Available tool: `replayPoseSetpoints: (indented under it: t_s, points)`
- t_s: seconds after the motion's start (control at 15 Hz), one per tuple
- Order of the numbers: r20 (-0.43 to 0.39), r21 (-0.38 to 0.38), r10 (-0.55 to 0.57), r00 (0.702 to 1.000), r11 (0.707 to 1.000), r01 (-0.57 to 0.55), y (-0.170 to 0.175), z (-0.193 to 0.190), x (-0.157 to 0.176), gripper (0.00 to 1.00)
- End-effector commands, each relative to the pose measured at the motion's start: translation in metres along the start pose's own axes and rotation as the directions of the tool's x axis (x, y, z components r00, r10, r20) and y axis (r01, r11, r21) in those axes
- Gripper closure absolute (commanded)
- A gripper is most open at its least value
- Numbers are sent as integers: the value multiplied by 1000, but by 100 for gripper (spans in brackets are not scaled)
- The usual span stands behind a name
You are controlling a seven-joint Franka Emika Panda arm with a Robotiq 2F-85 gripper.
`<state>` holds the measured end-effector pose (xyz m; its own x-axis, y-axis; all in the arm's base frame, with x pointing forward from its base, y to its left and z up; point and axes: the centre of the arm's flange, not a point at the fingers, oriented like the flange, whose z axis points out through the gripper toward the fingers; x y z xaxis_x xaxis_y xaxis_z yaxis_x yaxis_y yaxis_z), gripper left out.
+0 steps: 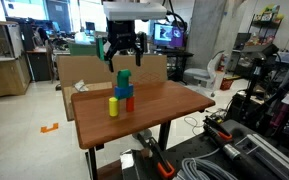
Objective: Pick up the smaller green object from the table and put it on top of the toy tower
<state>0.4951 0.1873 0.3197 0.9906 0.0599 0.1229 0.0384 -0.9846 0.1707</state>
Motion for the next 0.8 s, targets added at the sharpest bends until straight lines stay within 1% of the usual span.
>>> replayPoseSetpoints:
  t_s: [0.0,0.2,0.33,0.4,0.53,0.6,0.73]
  points:
    - [13,-13,3,1000,1000,-3,11,-11,-1,0]
    - [35,6,-16,999,1000,16,35,-25,-17,0]
    - [99,52,-75,992,996,70,57,-42,-29,0]
    - [144,99,-128,981,988,115,70,-51,-35,0]
    - [213,152,-214,953,971,184,88,-62,-41,0]
    - [169,110,-146,975,986,128,48,-36,-30,0]
    - [190,137,-190,963,977,166,58,-50,-37,0]
